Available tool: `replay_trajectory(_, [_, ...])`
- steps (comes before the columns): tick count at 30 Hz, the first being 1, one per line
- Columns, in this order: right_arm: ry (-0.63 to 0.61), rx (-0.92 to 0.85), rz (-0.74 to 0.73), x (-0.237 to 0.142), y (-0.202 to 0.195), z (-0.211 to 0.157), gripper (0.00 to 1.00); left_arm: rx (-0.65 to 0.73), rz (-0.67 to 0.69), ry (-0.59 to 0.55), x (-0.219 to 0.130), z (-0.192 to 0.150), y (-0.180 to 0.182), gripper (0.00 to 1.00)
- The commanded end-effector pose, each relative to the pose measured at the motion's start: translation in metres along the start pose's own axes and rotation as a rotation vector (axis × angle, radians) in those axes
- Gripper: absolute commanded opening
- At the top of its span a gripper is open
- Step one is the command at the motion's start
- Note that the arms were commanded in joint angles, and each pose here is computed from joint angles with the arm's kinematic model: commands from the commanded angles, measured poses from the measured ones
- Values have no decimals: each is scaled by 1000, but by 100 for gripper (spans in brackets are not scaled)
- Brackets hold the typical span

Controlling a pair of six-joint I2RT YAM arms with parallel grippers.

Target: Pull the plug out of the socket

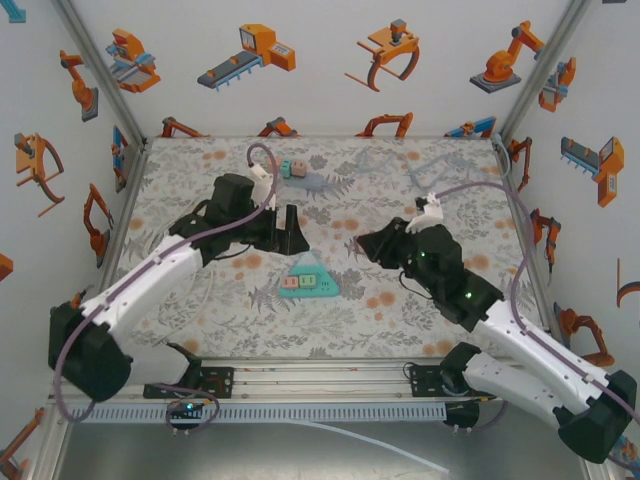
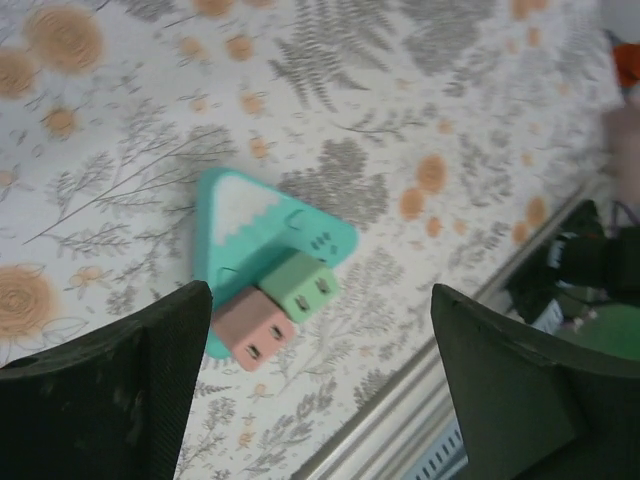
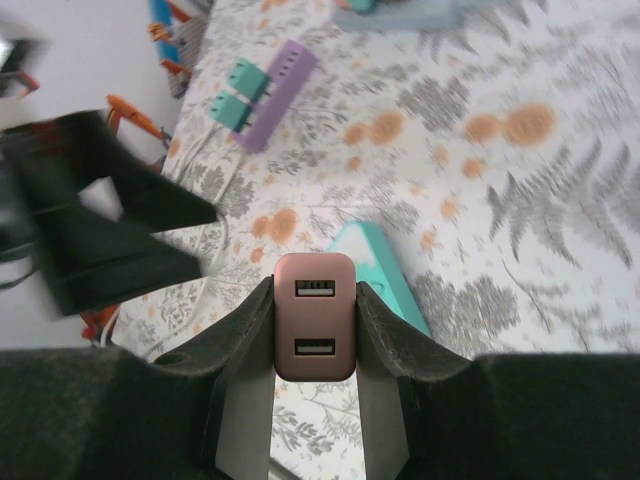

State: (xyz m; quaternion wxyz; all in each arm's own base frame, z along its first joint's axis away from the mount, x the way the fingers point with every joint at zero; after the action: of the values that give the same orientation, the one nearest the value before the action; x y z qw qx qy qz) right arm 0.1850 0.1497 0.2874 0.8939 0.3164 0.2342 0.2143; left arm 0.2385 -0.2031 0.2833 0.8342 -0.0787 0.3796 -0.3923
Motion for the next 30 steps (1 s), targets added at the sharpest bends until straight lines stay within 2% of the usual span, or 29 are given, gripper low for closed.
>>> replay_trajectory(1, [8,236,-91,-6,-30,-15,0,119,-154,-16,-24,-7,-32,91])
replay_trajectory(5, [61,312,-125,-3,-53,-41,0,170,-187,-55,-47,-21,-45,100])
replay_trajectory(11, [188,386,-171,17,-74,-74,0,156,-99,-86,-62,-43,-37,97])
replay_trajectory(19, [305,406,-207,47,-89,-106,2,107,4,-73,-64,-51,-26,97])
replay_trajectory(30, [396,409,-301,56,-108,-144,22,93,49,-51,-57,-54,-19,97])
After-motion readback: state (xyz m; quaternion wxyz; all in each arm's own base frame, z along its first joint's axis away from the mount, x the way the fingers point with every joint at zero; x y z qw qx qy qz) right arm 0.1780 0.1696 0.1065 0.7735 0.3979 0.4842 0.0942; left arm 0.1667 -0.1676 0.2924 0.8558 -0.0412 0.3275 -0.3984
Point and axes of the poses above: each hand's point on the last joint's axis, 136 mm out from that joint toward the fingers, its own x axis out along the fingers, its own y axis along the line the jaws close on, z = x × y, the point moved 9 cm from there along -x, back along the fingers, and after that the axes turned 2 degrees about x, right-handed, at the moved point
